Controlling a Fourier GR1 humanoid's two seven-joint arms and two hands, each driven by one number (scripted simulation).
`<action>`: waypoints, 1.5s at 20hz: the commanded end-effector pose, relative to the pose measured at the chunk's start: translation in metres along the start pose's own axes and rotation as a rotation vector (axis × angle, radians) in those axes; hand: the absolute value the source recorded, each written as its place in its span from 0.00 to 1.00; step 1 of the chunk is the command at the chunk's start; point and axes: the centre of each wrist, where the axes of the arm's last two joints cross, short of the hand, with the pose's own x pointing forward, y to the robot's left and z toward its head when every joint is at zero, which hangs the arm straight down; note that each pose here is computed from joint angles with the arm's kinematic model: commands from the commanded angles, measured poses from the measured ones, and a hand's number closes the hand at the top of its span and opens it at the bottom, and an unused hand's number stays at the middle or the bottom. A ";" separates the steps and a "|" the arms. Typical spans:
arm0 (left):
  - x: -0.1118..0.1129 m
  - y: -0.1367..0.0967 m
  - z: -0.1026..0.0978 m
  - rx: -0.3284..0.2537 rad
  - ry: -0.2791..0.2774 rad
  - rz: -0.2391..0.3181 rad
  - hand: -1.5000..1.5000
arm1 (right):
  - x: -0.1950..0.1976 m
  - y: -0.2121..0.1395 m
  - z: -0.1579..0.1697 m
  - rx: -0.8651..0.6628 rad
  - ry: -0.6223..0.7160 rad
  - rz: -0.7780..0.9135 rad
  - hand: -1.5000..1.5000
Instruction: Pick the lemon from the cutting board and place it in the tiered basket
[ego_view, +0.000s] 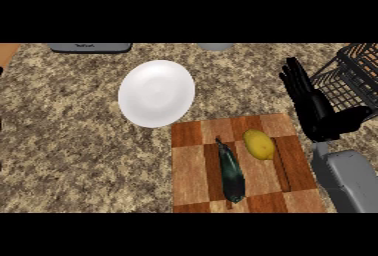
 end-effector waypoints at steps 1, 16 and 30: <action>-0.016 -0.012 0.003 -0.059 0.017 -0.020 0.50 | 0.000 -0.005 0.010 0.008 0.012 -0.040 1.00; -0.064 -0.051 0.063 -0.321 0.090 -0.097 0.50 | 0.036 -0.063 0.092 -0.489 0.343 0.273 0.00; -0.057 -0.059 0.061 -0.331 0.068 -0.102 0.50 | 0.144 -0.032 0.036 0.015 0.689 0.692 0.00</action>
